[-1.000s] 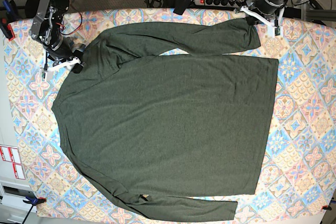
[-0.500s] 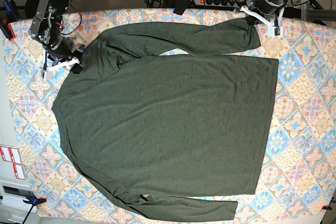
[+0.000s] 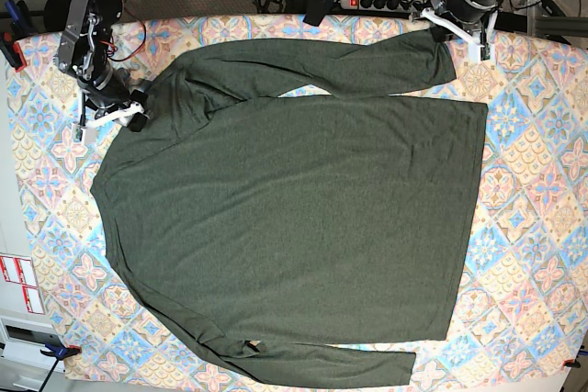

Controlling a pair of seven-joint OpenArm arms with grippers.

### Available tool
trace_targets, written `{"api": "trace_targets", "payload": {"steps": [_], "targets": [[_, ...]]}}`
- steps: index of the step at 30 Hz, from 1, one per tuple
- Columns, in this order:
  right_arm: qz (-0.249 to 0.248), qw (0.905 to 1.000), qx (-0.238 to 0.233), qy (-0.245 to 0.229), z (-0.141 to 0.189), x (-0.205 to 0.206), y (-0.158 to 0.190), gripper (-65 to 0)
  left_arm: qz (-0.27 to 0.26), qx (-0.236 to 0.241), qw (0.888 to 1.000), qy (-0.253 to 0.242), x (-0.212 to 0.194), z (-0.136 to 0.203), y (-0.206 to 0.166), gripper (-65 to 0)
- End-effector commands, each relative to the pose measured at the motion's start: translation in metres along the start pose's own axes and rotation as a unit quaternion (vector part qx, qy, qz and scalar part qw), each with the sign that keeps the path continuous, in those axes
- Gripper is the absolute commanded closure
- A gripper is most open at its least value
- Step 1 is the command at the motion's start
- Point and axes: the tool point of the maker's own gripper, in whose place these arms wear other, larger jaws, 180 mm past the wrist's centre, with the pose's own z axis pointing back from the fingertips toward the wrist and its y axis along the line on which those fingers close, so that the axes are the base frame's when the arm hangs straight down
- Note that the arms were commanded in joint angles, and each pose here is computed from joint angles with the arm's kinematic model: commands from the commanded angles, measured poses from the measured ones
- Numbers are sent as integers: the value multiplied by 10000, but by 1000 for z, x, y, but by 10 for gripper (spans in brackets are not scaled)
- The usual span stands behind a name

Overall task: Fold the T-shirt properly
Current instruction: 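Grasp the shoulder corners with the right and left grippers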

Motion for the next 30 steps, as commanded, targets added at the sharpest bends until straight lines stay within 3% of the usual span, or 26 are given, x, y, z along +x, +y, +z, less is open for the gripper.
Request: {"api": "trace_targets", "payload": {"steps": [1, 8, 19, 22, 27, 30], "targets": [[-100, 9989, 104, 446, -1, -22, 7, -264, -48, -9, 9999, -88, 5, 3, 1, 0], [-250, 9985, 244, 420, -2, -20, 13, -264, -49, -12, 9999, -95, 6, 3, 0, 0], [-18, 9972, 448, 594, -8, -32, 33, -254, -48, -9, 9999, -88, 5, 3, 1, 0], [-60, 9974, 423, 580, -8, -31, 30, -185, -39, -5, 10000, -85, 5, 4, 1, 0], [-52, 9975, 419, 561, -7, -29, 30, -9, -4, 91, 9998, -165, 10, 6, 9, 0], [-98, 9980, 359, 516, -5, -27, 24, -4, -95, 161, 9997, -167, 13, 9, 17, 0]]}}
